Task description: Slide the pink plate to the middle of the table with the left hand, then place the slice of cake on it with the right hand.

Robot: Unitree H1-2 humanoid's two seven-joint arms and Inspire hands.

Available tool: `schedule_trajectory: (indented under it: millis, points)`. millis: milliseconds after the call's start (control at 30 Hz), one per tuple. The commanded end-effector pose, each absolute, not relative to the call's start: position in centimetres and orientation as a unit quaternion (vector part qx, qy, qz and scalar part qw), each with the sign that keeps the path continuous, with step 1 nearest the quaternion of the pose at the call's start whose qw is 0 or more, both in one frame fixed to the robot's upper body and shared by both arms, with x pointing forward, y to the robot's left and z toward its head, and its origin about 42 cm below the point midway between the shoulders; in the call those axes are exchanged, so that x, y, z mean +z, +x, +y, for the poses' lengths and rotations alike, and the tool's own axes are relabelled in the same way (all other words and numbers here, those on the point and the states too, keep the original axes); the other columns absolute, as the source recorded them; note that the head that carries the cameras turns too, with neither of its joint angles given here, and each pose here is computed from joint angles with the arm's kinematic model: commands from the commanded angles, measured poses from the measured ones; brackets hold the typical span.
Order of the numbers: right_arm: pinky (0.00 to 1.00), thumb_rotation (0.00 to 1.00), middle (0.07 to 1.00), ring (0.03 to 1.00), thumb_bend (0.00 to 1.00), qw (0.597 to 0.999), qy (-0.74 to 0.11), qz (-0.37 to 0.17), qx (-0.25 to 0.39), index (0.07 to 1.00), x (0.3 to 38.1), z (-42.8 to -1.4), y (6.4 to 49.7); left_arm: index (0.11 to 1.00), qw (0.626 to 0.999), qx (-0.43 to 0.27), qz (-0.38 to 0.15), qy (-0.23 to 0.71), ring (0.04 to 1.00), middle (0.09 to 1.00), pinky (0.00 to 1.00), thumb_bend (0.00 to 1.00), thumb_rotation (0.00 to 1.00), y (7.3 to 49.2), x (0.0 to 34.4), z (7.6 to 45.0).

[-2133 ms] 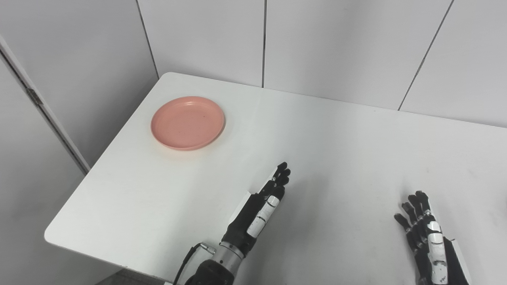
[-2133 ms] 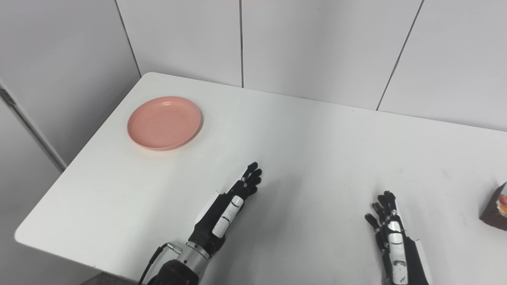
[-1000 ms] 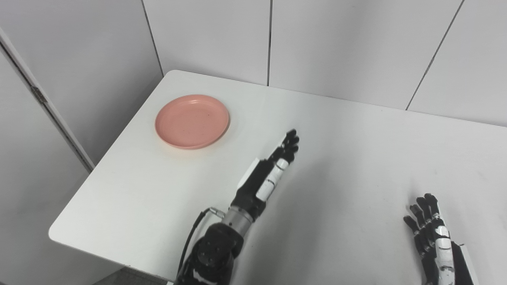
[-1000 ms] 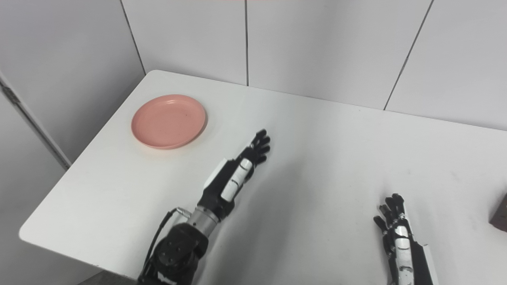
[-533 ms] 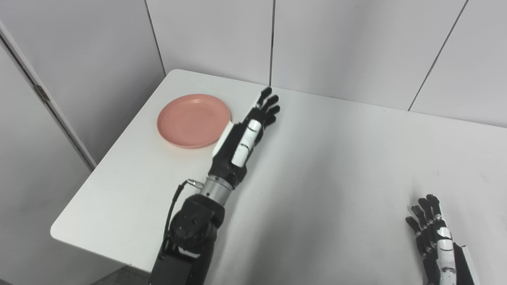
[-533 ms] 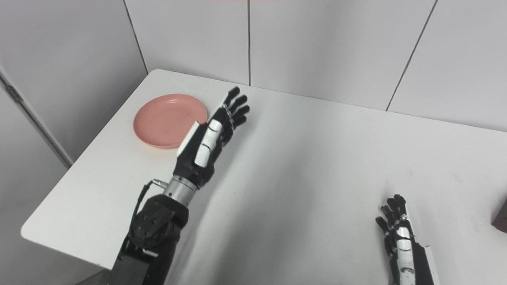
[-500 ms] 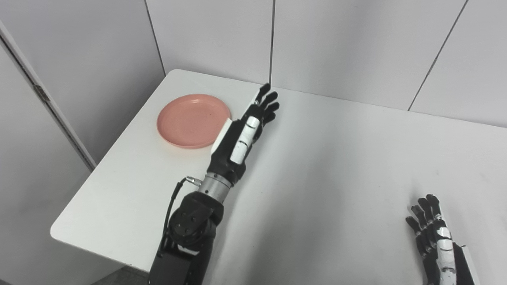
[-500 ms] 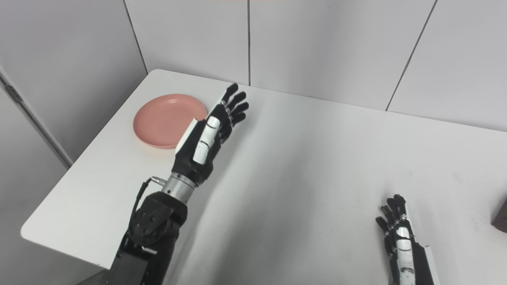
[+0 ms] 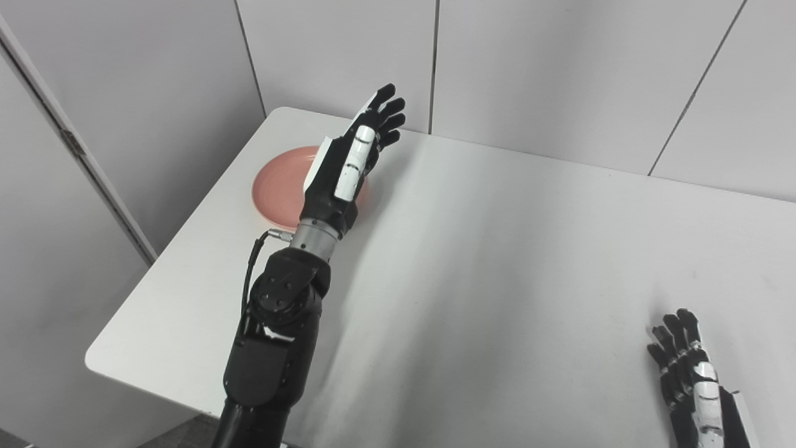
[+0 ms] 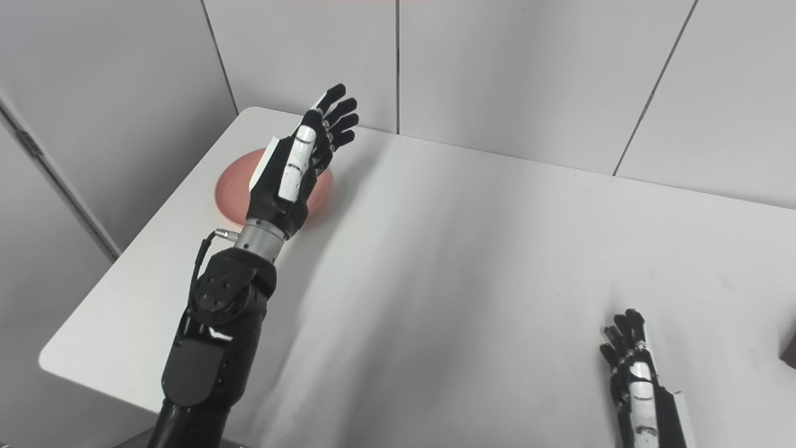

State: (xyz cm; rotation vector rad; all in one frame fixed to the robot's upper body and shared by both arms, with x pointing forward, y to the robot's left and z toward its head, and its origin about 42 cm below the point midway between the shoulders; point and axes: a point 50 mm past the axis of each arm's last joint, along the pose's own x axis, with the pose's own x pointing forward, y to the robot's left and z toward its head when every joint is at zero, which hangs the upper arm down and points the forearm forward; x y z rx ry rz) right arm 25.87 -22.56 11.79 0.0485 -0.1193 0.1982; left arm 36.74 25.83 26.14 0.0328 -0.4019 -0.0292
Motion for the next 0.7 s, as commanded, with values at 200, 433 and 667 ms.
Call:
schedule_trajectory:
  millis: [200,433,667]
  points:
    - [1.00,1.00,0.984,0.975,0.34,0.994,0.027,-0.042,0.094,1.000,10.9,-23.1,25.3,0.890,0.969,0.020,-0.244,0.037,0.883,0.892,0.88,0.49,1.00,39.6,29.7,29.1]
    - [1.00,1.00,0.987,0.978,0.33,0.994,0.029,-0.040,0.096,1.000,10.9,-23.2,25.3,0.857,0.971,0.057,-0.232,0.022,0.863,0.868,0.85,0.46,1.00,41.3,30.5,31.8]
    - [1.00,1.00,0.986,0.979,0.32,0.994,0.030,-0.041,0.095,1.000,10.9,-23.3,25.2,0.860,0.972,0.084,-0.219,0.027,0.861,0.872,0.86,0.45,1.00,41.9,31.0,34.4]
